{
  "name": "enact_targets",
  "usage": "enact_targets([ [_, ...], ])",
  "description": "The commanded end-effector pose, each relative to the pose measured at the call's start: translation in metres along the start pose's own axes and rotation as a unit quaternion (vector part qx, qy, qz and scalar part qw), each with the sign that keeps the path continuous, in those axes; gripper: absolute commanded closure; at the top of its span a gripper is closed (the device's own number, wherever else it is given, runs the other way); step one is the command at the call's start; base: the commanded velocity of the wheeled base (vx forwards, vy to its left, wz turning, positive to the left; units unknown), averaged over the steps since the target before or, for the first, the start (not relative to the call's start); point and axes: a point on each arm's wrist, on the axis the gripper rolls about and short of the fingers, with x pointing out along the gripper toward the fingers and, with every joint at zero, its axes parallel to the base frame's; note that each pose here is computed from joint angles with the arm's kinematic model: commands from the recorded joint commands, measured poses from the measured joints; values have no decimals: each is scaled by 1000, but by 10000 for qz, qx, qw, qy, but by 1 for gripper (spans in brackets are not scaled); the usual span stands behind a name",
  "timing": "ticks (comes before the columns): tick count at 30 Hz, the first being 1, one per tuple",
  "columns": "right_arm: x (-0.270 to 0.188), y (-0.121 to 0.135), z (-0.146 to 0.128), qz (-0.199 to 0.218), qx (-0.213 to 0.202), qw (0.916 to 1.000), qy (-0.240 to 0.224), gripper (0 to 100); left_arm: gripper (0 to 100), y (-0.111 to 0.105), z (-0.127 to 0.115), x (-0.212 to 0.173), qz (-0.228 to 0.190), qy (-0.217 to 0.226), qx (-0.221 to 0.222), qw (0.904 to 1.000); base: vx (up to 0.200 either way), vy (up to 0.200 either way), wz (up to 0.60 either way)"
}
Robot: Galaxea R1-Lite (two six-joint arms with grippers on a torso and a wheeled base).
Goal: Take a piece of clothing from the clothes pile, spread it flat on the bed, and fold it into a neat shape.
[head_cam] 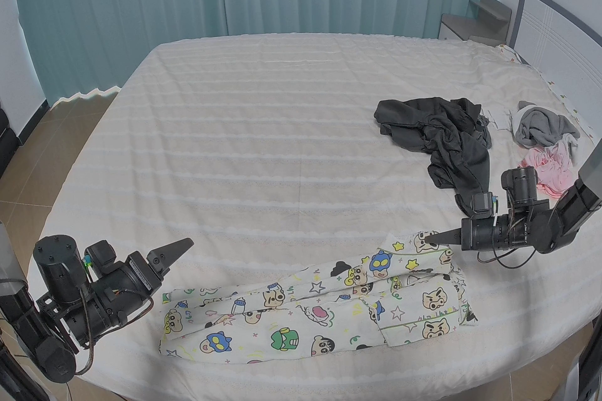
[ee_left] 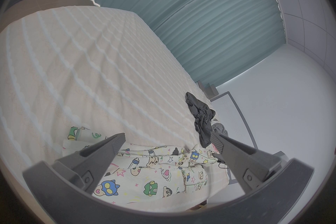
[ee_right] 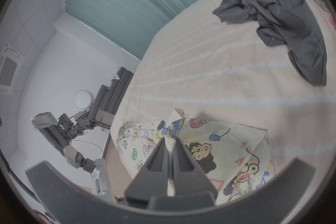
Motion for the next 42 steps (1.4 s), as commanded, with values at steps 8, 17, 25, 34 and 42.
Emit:
enact_targets([
  [8, -45, 22, -6, 722, -284, 9965, -302, 100, 0, 1, -3, -2, 26, 61, -3, 10000, 0, 0, 0],
  [17, -48, 19, -22, 656, -386, 9969, -181, 100, 0, 1, -2, -2, 80, -14, -9, 10000, 0, 0, 0],
  [25, -51, 18, -36, 615, -508, 9968, -67, 100, 0, 0, -3, -2, 77, 3, -3, 10000, 0, 0, 0],
  [34, -57, 14, -54, 527, -591, 9969, 49, 100, 0, 0, -4, -2, 72, 9, -9, 10000, 0, 0, 0],
  [42, -57, 16, -62, 543, -541, 9970, 134, 100, 0, -1, -4, -2, 54, 32, -102, 9999, 0, 0, 0],
])
